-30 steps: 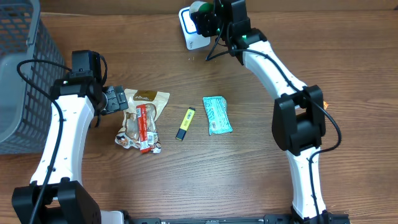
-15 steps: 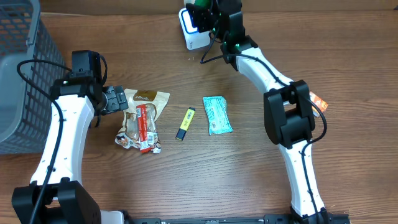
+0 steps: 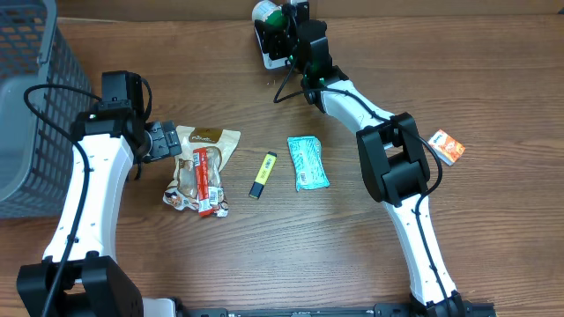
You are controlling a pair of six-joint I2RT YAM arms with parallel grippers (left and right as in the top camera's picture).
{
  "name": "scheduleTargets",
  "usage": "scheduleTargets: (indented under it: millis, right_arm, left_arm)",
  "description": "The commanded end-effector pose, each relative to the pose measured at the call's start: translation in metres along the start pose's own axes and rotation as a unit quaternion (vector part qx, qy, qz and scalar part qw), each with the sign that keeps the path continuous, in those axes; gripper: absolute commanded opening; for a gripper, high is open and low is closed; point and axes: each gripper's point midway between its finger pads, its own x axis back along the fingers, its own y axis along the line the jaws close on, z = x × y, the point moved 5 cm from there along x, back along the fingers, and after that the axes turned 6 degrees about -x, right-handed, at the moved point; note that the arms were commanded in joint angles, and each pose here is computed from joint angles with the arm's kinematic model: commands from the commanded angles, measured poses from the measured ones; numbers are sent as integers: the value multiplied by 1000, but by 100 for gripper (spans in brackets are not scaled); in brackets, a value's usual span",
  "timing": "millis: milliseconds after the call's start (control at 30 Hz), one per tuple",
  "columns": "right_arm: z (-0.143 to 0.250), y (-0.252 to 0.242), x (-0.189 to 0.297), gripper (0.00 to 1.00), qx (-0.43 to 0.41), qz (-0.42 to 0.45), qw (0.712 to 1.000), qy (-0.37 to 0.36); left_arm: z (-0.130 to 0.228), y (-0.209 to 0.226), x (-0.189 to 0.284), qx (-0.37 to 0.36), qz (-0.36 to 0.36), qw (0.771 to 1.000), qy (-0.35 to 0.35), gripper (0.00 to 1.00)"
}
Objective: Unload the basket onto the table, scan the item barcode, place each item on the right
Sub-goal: 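Carry the jar to the white scanner and hold it there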
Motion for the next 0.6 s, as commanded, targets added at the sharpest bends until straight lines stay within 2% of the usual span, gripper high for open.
scheduleTargets:
  millis: [0, 200, 367, 567]
  right_arm:
    - [-10, 4, -1, 4, -1, 1, 1000, -17]
    - [-15, 3, 0, 4, 0, -1, 1000, -27]
    - [-61, 16, 11, 4, 8, -27, 996, -89]
    - [-127, 40, 43, 4, 8, -23, 995, -92]
  left_arm:
    - [-2, 2, -1, 3, -5, 1000, 0, 99]
    - [-2, 2, -1, 3, -5, 1000, 0, 100]
    - [-2, 2, -1, 3, -5, 1000, 0, 100]
    - [-2, 2, -1, 3, -6, 1000, 0, 100]
